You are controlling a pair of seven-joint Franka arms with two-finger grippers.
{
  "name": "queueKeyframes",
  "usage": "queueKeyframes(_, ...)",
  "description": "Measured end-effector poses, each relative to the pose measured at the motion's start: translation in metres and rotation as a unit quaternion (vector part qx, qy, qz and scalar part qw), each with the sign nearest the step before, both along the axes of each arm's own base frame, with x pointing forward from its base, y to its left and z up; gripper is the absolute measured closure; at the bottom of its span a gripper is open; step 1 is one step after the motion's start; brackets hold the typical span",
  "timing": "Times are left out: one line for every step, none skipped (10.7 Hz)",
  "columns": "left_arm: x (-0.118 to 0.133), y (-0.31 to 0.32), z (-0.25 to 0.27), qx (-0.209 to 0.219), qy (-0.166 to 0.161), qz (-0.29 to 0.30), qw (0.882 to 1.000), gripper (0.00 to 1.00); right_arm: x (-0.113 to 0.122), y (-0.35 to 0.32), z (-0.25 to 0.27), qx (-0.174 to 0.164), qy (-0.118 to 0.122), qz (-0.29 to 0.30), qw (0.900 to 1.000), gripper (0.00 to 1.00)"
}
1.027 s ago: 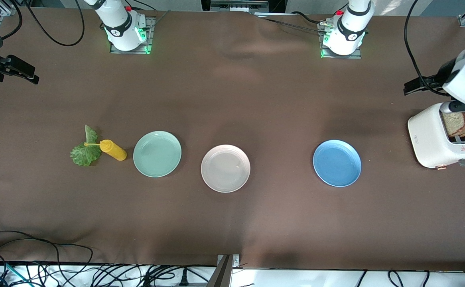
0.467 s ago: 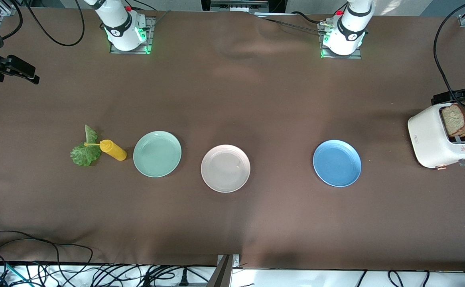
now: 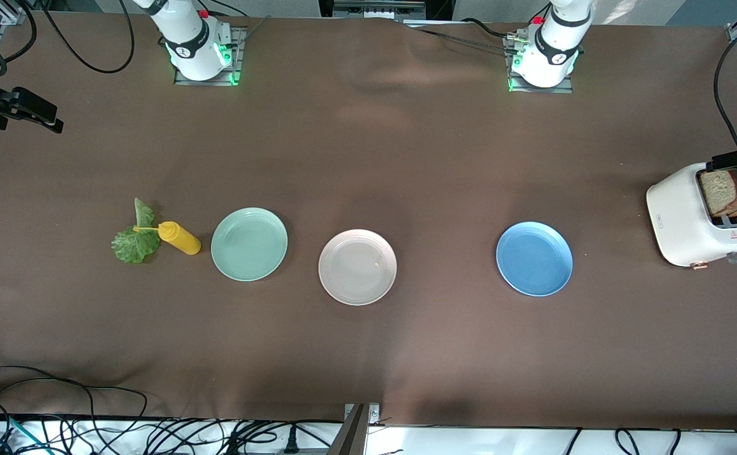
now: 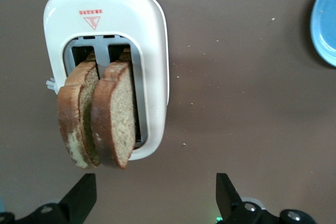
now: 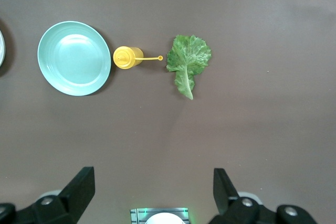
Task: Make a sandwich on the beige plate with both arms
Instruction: 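Lower the left gripper and grasp a bread slice in the toaster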
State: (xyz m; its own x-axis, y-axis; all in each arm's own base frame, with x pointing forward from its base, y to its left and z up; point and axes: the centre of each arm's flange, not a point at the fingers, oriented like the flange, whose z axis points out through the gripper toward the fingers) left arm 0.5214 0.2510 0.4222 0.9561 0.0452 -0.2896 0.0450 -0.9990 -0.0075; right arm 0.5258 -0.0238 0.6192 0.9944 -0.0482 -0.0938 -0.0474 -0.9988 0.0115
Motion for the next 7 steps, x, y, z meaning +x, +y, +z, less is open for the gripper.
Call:
queueKeyframes(0.001,0.007,-0.012,-0.004,0.001,0.001,1.000,0.00,0.000,0.000,0.000,0.000,0.000,0.000,1.000,0.00)
queueKeyframes(0.004,0.009,-0.023,-0.006,0.002,0.001,1.000,0.00,0.000,0.000,0.000,0.000,0.000,0.000,1.000,0.00)
queueKeyframes(0.006,0.009,-0.030,-0.009,0.003,-0.001,1.000,0.00,0.000,0.000,0.000,0.000,0.000,0.000,1.000,0.00)
queueKeyframes(0.008,0.009,-0.035,-0.010,0.004,-0.002,1.000,0.00,0.000,0.000,0.000,0.000,0.000,0.000,1.000,0.00)
queueKeyframes(0.008,0.008,-0.036,-0.011,0.005,-0.002,1.000,0.00,0.000,0.000,0.000,0.000,0.000,0.000,1.000,0.00)
queueKeyframes(0.008,0.008,-0.036,-0.011,0.005,-0.002,1.000,0.00,0.000,0.000,0.000,0.000,0.000,0.000,1.000,0.00)
queueKeyframes(0.009,0.008,-0.036,-0.011,0.004,-0.002,1.000,0.00,0.000,0.000,0.000,0.000,0.000,0.000,1.000,0.00)
